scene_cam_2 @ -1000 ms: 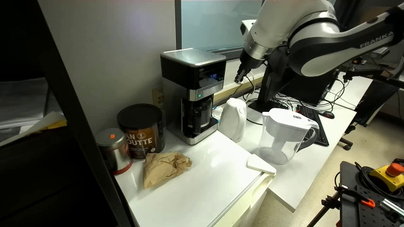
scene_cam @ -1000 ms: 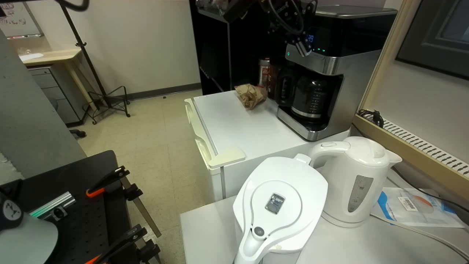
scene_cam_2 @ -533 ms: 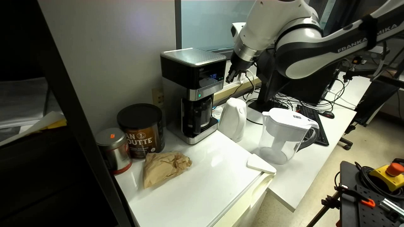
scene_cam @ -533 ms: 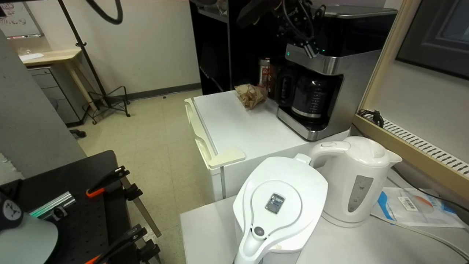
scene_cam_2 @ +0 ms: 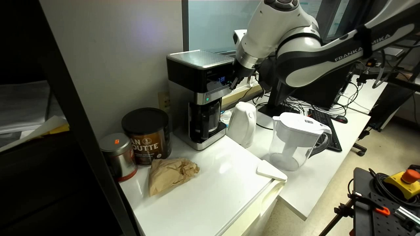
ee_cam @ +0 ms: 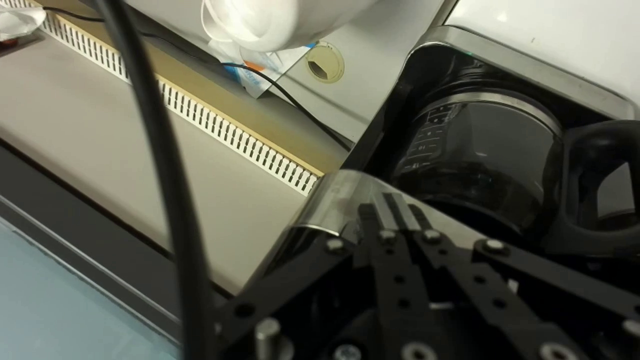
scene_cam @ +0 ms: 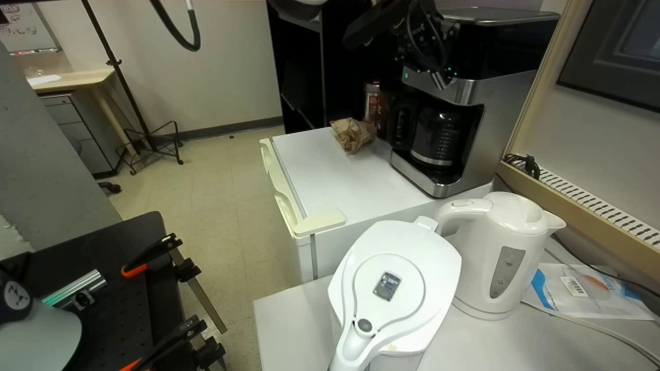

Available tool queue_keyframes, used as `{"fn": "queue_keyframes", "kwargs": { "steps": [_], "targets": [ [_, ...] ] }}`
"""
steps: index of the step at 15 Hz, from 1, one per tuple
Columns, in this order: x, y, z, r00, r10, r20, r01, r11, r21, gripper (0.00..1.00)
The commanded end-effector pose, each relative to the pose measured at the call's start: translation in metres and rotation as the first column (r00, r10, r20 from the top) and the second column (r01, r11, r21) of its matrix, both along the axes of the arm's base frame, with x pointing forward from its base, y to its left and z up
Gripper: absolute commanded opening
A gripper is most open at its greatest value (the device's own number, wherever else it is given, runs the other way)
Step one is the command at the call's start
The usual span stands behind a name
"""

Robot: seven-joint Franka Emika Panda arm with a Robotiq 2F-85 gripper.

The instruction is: Press a button on the right side of the coffeemaker.

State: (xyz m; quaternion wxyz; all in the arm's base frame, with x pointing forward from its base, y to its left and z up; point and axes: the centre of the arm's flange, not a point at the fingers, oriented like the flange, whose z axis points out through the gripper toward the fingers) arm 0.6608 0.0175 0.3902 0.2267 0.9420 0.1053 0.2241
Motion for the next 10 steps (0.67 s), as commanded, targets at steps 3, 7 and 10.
{"fn": "queue_keyframes", "kwargs": {
  "steps": [3,7,10],
  "targets": [
    [0.012,0.003,-0.001,1.000,0.006,0.023,-0.006,1.000,0.011,0.02],
    [-0.018,0.008,0.000,0.999,0.037,-0.020,-0.038,0.999,-0.014,0.01],
    [-0.048,0.014,-0.001,0.997,0.067,-0.048,-0.070,0.996,-0.063,0.01]
  ]
}}
